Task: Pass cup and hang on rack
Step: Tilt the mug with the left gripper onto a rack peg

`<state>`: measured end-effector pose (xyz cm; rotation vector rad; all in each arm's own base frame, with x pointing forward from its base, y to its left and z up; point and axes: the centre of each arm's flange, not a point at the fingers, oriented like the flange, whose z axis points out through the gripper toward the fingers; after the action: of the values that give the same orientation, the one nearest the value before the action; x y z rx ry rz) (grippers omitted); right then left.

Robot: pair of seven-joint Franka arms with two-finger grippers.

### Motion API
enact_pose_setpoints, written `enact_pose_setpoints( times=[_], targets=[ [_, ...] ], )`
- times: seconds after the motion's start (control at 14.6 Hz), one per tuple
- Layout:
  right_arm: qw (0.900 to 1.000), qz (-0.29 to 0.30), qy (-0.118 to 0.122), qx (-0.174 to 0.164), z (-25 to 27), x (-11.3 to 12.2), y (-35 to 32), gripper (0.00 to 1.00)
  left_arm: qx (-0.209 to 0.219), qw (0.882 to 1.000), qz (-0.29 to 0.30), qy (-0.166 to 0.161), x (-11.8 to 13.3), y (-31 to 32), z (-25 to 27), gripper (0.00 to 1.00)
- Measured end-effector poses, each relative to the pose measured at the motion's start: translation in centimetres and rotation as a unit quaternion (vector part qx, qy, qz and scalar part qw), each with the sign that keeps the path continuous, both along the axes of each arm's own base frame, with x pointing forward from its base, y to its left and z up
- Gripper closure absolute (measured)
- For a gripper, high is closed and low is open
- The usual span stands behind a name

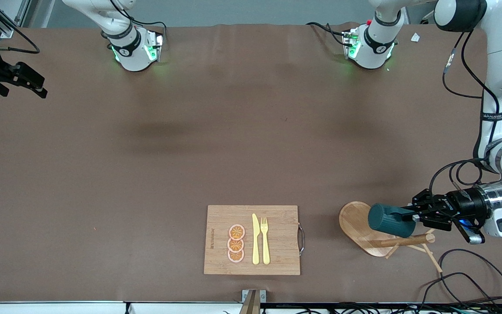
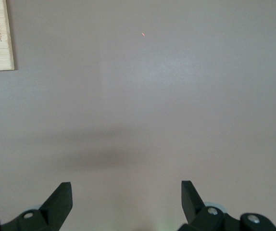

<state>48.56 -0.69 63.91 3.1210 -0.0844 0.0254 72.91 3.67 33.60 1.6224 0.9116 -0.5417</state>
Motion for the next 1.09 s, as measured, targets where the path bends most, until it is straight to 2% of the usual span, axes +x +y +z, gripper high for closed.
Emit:
enact_pose_setpoints(
  times=[0.48, 0.75, 1.09],
  targets=[
    [1.0, 0.0, 0.0, 0.0, 0.01, 0.0, 0.0, 0.0, 0.0, 1.0, -0.001, -0.001, 0.01, 0.02, -0.44, 0.8],
    [1.0, 0.0, 0.0, 0.0, 0.01, 0.0, 0.0, 0.0, 0.002, 1.0, -0.006, -0.021, 0.01, 0.02, -0.49, 0.8],
    [1.0, 0.0, 0.0, 0.0, 0.02, 0.0, 0.0, 0.0, 0.003, 1.0, -0.007, -0.025, 0.0, 0.11, -0.49, 0.8]
  ],
)
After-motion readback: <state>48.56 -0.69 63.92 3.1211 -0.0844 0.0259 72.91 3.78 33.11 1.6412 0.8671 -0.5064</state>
